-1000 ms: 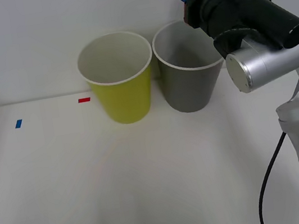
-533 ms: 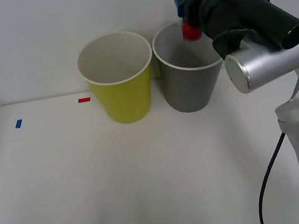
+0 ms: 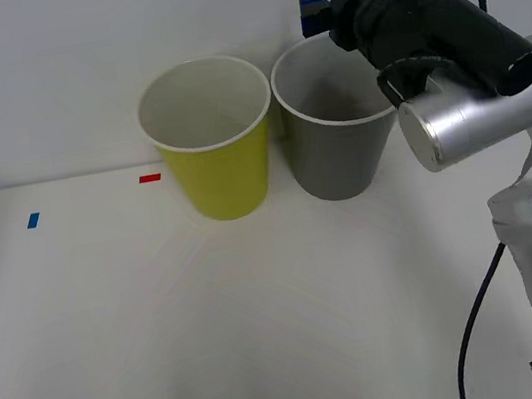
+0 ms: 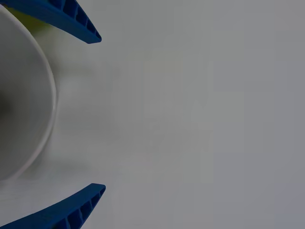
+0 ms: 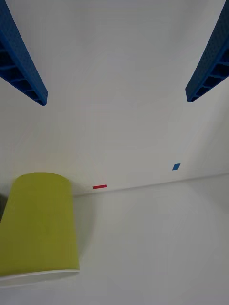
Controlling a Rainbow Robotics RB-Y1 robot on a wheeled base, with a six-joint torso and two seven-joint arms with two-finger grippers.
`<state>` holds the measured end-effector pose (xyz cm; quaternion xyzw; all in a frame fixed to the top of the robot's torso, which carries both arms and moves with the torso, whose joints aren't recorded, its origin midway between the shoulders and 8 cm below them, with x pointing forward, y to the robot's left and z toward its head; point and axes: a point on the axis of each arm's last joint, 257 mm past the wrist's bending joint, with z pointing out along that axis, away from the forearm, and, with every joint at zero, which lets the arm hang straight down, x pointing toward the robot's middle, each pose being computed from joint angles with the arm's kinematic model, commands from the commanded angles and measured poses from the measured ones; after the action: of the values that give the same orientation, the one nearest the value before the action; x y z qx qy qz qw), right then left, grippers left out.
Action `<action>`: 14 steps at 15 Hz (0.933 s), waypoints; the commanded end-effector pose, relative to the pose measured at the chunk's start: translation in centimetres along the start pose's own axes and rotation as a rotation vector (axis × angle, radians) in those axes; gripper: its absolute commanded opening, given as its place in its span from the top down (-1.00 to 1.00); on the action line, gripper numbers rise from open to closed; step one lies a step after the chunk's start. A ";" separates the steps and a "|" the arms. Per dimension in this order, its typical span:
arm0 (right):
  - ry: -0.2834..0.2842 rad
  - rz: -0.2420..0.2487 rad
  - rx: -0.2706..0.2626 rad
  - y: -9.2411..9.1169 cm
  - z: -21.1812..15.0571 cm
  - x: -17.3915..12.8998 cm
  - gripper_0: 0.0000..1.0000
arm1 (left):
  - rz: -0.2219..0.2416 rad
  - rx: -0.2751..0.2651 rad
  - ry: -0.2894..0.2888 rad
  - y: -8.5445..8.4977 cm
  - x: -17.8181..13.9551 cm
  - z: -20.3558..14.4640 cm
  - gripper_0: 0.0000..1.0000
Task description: Put cans in the gray bin and PET bottles in the light green bin.
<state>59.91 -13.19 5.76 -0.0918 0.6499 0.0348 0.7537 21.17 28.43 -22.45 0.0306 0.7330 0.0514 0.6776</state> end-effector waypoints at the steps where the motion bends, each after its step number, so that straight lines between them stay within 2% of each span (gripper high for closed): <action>1: -0.026 -0.007 0.022 -1.2 -2.9 -0.1 -1.00 | 0.000 0.000 0.000 0.0 0.0 0.0 -1.00; 5: -0.055 0.011 0.054 -2.9 -8.5 -0.1 -1.00 | 0.000 0.000 0.000 0.0 0.0 0.0 -1.00; 11: -0.042 0.040 0.088 -4.4 -15.3 1.8 -1.00 | 0.000 0.000 0.000 0.0 0.0 0.0 -1.00; 14: -0.059 0.011 0.081 -5.0 -17.8 3.5 -1.00 | 0.000 0.000 0.000 0.0 0.0 0.0 -1.00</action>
<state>44.70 -21.23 0.91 -0.0498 0.6314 0.0184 0.7736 21.17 28.43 -22.45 0.0306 0.7330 0.0514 0.6776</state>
